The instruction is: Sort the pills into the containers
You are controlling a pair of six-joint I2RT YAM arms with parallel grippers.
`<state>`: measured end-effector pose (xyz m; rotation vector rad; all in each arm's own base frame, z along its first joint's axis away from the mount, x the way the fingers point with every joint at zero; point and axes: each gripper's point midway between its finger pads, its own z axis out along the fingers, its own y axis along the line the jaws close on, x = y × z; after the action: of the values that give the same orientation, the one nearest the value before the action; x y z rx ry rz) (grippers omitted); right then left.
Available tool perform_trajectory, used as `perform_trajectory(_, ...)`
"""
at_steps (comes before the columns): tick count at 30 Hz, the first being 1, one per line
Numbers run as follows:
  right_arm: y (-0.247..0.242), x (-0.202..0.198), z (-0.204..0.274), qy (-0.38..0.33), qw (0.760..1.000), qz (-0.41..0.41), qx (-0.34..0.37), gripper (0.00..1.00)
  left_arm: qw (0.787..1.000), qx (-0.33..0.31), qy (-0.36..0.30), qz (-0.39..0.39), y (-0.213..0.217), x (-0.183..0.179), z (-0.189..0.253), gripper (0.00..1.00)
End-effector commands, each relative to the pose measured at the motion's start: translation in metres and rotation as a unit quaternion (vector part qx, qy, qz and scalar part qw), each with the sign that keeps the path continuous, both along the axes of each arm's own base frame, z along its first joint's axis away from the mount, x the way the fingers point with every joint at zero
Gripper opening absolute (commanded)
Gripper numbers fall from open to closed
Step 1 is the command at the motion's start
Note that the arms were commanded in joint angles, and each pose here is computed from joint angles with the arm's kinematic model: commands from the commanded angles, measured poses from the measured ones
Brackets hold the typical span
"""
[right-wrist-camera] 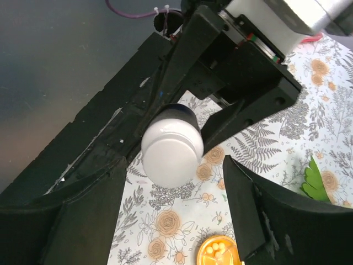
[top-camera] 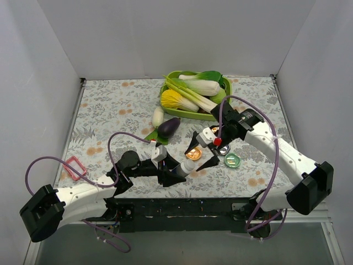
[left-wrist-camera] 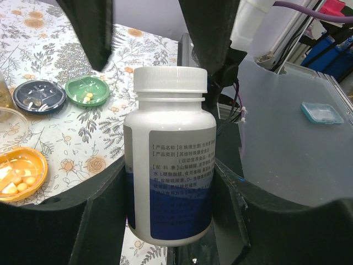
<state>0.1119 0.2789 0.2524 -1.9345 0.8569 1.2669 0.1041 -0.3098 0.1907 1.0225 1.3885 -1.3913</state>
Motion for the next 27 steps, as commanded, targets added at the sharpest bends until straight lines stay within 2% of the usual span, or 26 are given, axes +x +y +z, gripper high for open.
perform_trajectory(1, 0.006, -0.007, 0.000, -0.017, 1.000, -0.009, -0.009, 0.74, 0.999, -0.031, -0.022, -0.008, -0.003, 0.000, 0.024, 0.00)
perform_trajectory(9, 0.006, -0.003, -0.006, -0.026, 0.999, -0.023, -0.023, 0.59, 0.999, -0.036, -0.022, -0.004, -0.003, 0.001, 0.025, 0.00)
perform_trajectory(13, 0.006, -0.003, -0.007, -0.007, 0.999, -0.037, -0.027, 0.34, 0.999, -0.039, -0.027, 0.022, -0.003, 0.010, 0.028, 0.00)
perform_trajectory(17, 0.010, -0.003, -0.011, 0.056, 0.995, -0.073, -0.047, 0.24, 0.995, -0.033, -0.041, 0.080, 0.000, 0.031, 0.032, 0.00)
perform_trajectory(20, 0.016, -0.004, -0.017, 0.144, 0.979, -0.112, -0.089, 0.17, 0.987, -0.034, -0.070, 0.139, 0.004, 0.052, 0.040, 0.00)
perform_trajectory(21, 0.017, -0.005, -0.021, 0.209, 0.960, -0.136, -0.127, 0.16, 0.984, -0.033, -0.076, 0.155, 0.006, 0.058, 0.042, 0.00)
perform_trajectory(25, 0.028, 0.009, -0.041, 0.313, 0.906, -0.218, -0.185, 0.12, 0.968, -0.023, -0.109, 0.225, 0.011, 0.086, 0.046, 0.00)
perform_trajectory(27, 0.028, 0.012, -0.051, 0.337, 0.887, -0.245, -0.199, 0.12, 0.961, -0.007, -0.110, 0.254, 0.012, 0.099, 0.040, 0.00)
